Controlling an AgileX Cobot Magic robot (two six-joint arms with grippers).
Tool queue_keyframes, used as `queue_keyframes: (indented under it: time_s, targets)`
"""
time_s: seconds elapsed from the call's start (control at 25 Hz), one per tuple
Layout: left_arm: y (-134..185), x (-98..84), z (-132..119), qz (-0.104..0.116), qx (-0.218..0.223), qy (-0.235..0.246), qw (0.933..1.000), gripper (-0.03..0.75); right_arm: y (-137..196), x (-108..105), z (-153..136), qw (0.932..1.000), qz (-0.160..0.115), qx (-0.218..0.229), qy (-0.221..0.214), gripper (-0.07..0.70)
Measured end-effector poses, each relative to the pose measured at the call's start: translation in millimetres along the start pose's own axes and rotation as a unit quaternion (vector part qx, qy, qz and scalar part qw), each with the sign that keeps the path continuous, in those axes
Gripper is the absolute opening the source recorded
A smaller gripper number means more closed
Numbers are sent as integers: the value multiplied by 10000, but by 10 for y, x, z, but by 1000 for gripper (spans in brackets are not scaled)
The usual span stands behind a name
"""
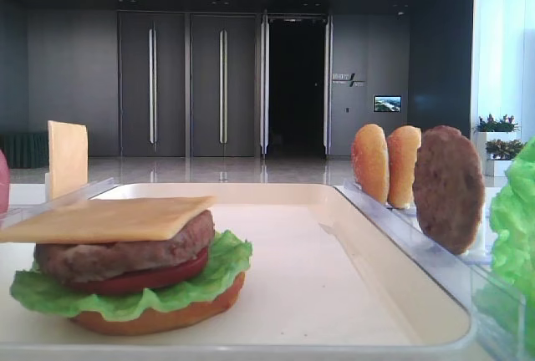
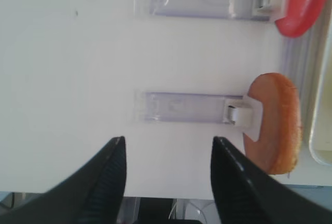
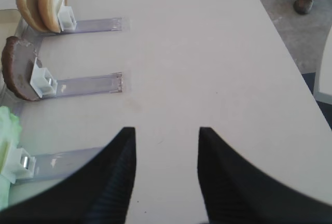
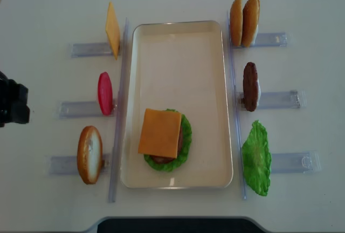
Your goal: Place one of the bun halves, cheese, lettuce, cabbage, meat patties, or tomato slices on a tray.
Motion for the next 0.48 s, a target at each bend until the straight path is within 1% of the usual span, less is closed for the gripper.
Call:
queue_keyframes:
  time_s: [0.08, 0.2, 0.4, 0.48]
  targets:
    - [59, -36, 151, -87, -345, 171, 9992, 399, 0, 0, 0, 10000, 0, 0, 0, 305]
    - [200, -43, 319, -135, -794, 253, 9964, 399, 0, 0, 0, 10000, 0, 0, 0, 305]
    - [627, -15, 311, -231, -1337, 268, 9904, 399, 0, 0, 0, 10000, 0, 0, 0, 305]
    - [801, -6, 330, -249, -1609, 285, 9862, 398, 0, 0, 0, 10000, 0, 0, 0, 305]
Point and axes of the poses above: a point on each arm's last joint axis where the gripper is mounted, z pointing back along that axis away from the gripper, x along the wrist's bending axis when the last joint is at zero, y = z × x, the point moved 4 cm from there along -z, pointing out along that axis toward the gripper, and after that the axes turned 6 degrees about z, right-handed, at the moved point
